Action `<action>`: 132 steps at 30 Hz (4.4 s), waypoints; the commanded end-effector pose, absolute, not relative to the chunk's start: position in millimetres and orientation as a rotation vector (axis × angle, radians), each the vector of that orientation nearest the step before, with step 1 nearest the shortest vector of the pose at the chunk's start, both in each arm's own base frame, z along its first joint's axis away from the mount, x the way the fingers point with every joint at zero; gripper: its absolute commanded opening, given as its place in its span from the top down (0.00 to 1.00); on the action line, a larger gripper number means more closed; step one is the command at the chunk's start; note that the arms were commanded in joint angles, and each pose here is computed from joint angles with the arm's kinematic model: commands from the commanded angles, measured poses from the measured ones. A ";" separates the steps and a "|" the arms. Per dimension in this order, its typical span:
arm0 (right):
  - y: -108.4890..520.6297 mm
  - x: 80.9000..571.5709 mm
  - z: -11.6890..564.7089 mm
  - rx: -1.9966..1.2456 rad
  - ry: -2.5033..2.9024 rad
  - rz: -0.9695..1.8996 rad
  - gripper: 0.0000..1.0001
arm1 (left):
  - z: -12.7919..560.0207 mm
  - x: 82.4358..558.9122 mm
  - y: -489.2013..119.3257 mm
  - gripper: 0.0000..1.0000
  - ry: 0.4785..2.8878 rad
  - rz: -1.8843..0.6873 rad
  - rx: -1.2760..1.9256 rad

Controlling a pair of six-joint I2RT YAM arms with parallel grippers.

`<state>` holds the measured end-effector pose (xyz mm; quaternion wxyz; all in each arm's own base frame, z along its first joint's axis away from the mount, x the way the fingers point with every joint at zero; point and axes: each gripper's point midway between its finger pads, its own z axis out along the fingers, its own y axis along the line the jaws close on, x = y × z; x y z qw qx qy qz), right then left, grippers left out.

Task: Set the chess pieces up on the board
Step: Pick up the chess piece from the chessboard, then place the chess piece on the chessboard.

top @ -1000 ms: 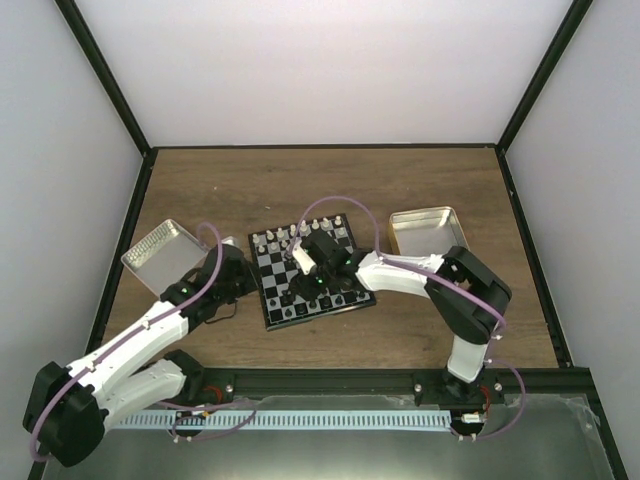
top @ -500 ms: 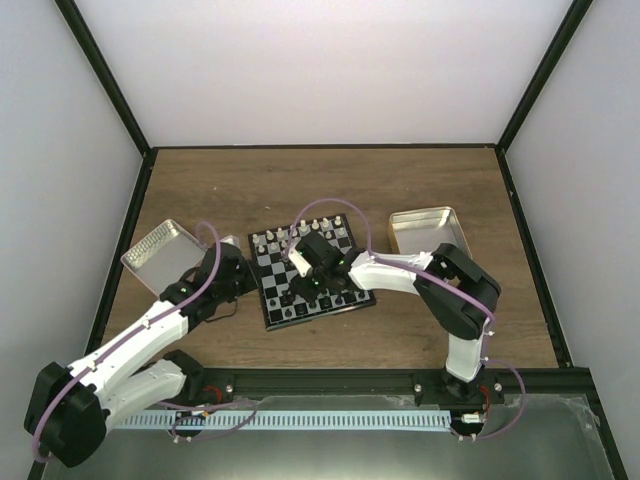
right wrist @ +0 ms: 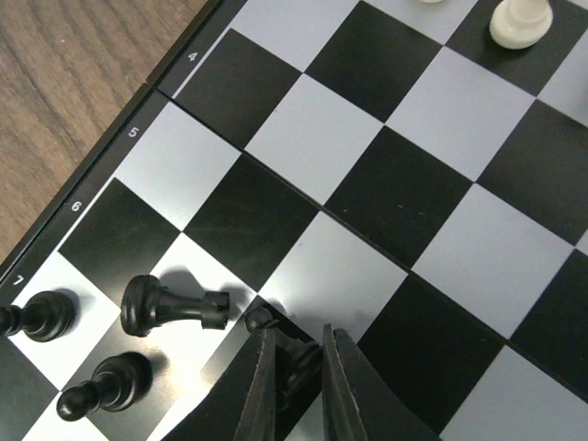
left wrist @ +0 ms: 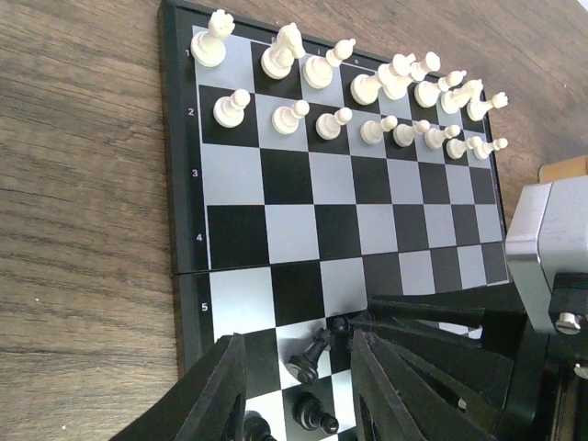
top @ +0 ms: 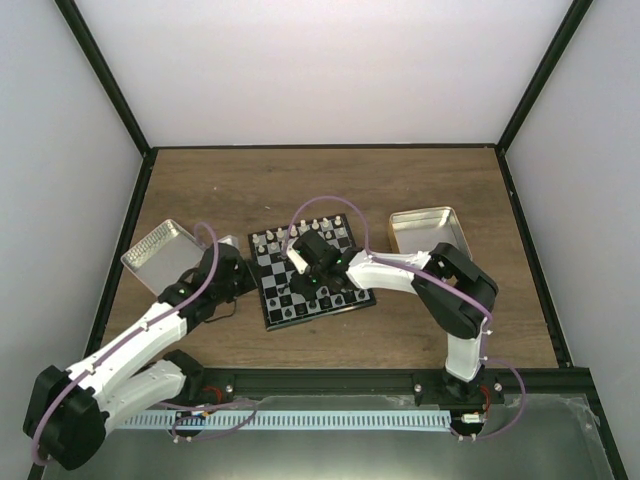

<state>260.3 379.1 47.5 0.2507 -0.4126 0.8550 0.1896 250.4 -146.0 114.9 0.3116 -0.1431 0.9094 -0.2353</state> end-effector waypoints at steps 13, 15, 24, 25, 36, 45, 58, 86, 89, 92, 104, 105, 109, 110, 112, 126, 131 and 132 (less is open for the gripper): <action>376.9 265.1 43.9 -1.117 2.323 0.452 0.75 | 116.4 250.4 -143.3 0.63 2.374 -0.635 -0.393; 376.3 264.8 40.9 -1.124 2.328 0.446 0.79 | 116.2 250.4 -143.6 0.63 2.374 -0.637 -0.392; 366.5 274.8 36.3 -1.077 2.340 0.347 0.86 | 116.5 250.5 -142.1 0.61 2.370 -0.632 -0.401; 365.2 275.7 35.7 -1.071 2.341 0.339 0.86 | 116.3 250.7 -142.0 0.61 2.369 -0.631 -0.403; 355.0 276.4 27.1 -1.088 2.354 0.267 0.76 | 115.3 250.7 -141.8 0.59 2.370 -0.631 -0.404; 365.4 278.8 35.9 -1.083 2.318 0.319 0.90 | 115.7 250.2 -143.3 0.58 2.372 -0.641 -0.397; 370.6 285.2 69.8 -0.962 2.219 0.404 0.91 | 117.6 251.9 -153.3 0.52 2.365 -0.716 -0.395; 384.8 235.9 207.8 -0.774 1.861 1.029 0.90 | 200.7 248.8 -209.0 0.60 1.944 -1.407 -0.299; 383.3 235.6 208.5 -0.769 1.857 1.029 0.90 | 206.5 248.0 -208.5 0.69 1.918 -1.420 -0.290; 383.0 236.1 208.4 -0.767 1.858 1.025 0.90 | 206.4 247.3 -209.2 0.77 1.920 -1.422 -0.281; 385.5 236.8 207.1 -0.775 1.856 1.027 0.90 | 197.3 246.9 -212.2 0.84 1.961 -1.402 -0.250; 385.6 236.6 207.1 -0.776 1.856 1.028 0.89 | 197.5 246.9 -212.6 0.86 1.961 -1.402 -0.247; 383.2 239.5 200.7 -0.758 1.884 1.005 0.86 | 196.7 249.0 -211.2 0.95 1.962 -1.374 -0.236; 380.1 243.9 196.6 -0.731 1.906 0.975 0.83 | 196.1 250.1 -210.1 0.96 1.967 -1.351 -0.228; 368.5 258.5 185.3 -0.631 1.970 0.877 0.75 | 188.9 253.7 -204.8 0.96 2.008 -1.261 -0.217; 273.3 313.5 146.9 -0.099 2.167 0.380 0.52 | 128.3 258.5 -183.7 0.96 2.464 -0.624 0.010; 222.1 326.2 133.7 0.137 2.221 0.347 0.50 | 113.2 251.4 -205.5 0.96 2.586 -0.424 0.168; 214.7 327.1 133.5 0.167 2.218 0.352 0.50 | 111.6 250.1 -211.5 0.96 2.601 -0.401 0.200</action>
